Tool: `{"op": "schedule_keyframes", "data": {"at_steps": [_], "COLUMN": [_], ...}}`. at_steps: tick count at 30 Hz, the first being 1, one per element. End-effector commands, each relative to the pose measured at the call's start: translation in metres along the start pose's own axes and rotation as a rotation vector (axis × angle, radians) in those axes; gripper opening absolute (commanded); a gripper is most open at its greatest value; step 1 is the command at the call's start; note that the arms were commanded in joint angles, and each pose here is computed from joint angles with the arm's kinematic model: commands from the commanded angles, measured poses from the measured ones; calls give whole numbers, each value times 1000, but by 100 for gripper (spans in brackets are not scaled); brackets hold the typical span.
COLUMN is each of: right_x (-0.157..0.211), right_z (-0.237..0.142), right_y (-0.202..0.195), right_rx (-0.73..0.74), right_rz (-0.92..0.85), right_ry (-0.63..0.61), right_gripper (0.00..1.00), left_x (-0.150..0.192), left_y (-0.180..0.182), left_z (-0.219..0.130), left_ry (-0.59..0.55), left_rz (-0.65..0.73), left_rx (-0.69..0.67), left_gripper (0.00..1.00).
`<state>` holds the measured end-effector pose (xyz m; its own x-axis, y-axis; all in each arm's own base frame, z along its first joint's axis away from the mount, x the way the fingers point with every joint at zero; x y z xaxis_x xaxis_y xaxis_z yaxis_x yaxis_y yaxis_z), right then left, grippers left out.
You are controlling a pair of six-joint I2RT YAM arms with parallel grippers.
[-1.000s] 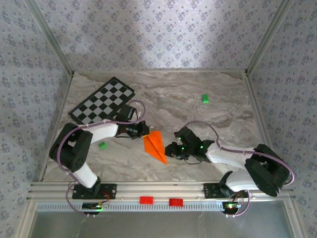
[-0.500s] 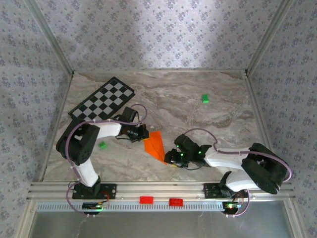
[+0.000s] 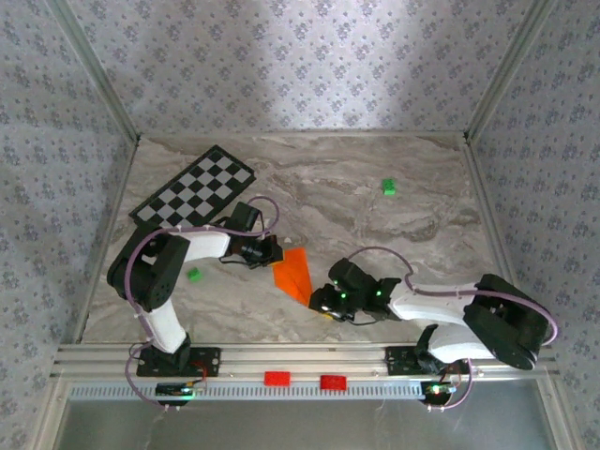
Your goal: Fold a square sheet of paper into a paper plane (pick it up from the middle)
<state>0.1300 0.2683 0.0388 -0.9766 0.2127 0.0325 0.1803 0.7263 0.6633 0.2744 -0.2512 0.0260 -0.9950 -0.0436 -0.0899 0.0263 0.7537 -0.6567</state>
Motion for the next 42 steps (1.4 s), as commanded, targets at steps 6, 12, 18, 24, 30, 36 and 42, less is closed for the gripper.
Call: {"op": "schedule_keyframes", "data": {"at_steps": [6, 12, 18, 24, 30, 36, 42], "right_x": [5, 1, 1, 2, -3, -7, -11], "right_z": [-4, -1, 4, 9, 10, 6, 0], "right_y": [-13, -2, -5, -13, -4, 7, 24], "right_rx": [3, -69, -61, -25, -80, -128, -197], "right_rz": [63, 72, 88, 106, 108, 79, 21], "right_ry": [-8, -20, -3, 7, -17, -38, -62], "right_gripper": [38, 36, 36, 36, 36, 36, 36], "left_x": [13, 16, 18, 20, 24, 29, 32], "left_y": [16, 12, 10, 11, 9, 10, 9], "left_z": [8, 9, 11, 13, 15, 17, 18], "left_ry": [36, 53, 68, 72, 86, 101, 109], "left_rz": [-38, -34, -37, -45, -41, -41, -36], "left_rx": [-47, -27, -10, -10, -7, -9, -8], "left_gripper": [0, 0, 0, 0, 0, 0, 0]}}
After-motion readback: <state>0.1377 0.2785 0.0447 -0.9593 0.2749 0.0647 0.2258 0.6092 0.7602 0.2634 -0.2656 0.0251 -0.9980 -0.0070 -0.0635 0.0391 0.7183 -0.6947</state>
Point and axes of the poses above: each hand's point on the last joint's axis, 136 mm out from that joint toward the fingers, its own z axis out along the fingers, its own y axis along the line the jaws close on, x = y × z, the point moved 1 cm from there along -z, back along the fingers, and after that the axes turned 2 degrees about z, right-handed, at the moved point
